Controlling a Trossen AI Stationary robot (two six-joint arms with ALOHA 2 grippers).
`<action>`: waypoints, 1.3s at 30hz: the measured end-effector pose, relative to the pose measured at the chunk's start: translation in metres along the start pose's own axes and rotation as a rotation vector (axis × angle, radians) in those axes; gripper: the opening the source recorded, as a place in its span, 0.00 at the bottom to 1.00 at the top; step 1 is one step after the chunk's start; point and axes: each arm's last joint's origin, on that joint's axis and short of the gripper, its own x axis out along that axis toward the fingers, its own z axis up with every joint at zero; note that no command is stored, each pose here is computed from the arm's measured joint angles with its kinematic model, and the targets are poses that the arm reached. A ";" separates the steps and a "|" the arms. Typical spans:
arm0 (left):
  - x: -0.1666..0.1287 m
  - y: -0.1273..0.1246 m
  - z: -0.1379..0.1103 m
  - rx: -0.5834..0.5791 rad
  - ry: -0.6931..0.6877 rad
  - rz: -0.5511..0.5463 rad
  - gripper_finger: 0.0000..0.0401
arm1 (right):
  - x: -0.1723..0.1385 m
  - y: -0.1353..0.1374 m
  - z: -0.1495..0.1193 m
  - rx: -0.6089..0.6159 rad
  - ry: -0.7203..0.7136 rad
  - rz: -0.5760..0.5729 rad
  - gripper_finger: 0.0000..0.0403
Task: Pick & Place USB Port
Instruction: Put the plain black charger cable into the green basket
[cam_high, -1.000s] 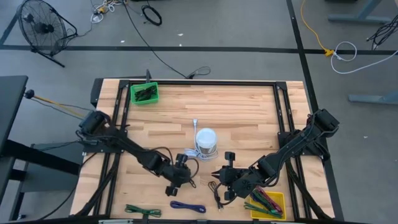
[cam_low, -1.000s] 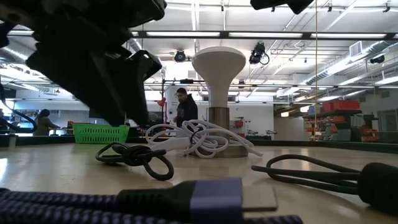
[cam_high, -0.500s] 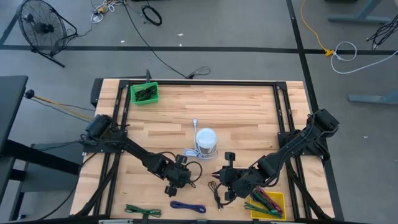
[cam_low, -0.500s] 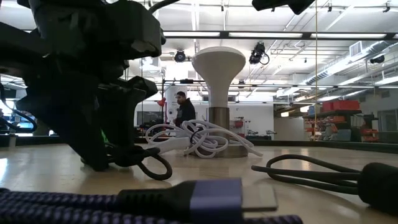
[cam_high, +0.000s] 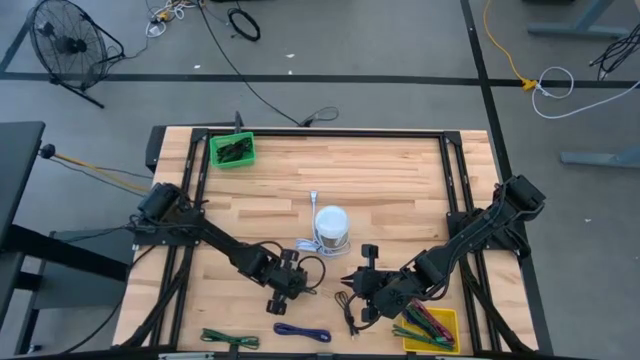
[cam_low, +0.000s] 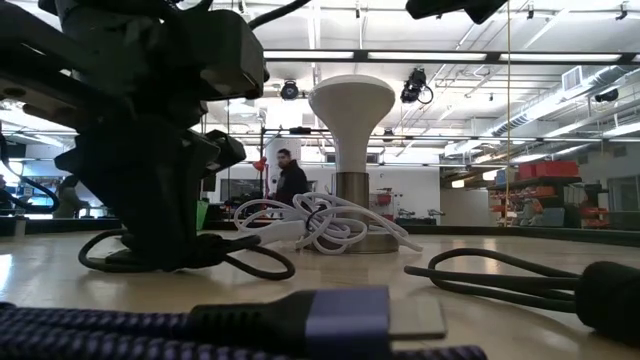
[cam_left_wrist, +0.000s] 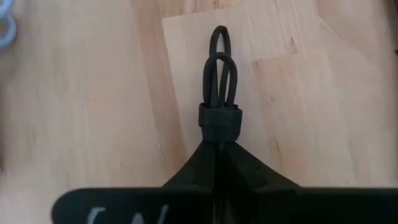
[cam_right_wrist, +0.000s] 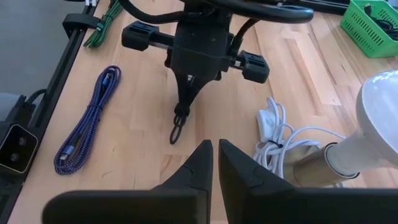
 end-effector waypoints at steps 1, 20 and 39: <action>0.000 0.000 0.000 -0.001 -0.003 0.005 0.04 | 0.000 0.000 0.000 0.000 0.000 -0.001 0.07; -0.089 0.019 0.031 0.108 0.145 0.391 0.03 | 0.007 -0.005 -0.014 -0.003 0.029 -0.035 0.07; -0.183 0.124 -0.031 -0.110 0.141 0.681 0.03 | 0.007 -0.005 -0.016 -0.032 0.048 -0.042 0.07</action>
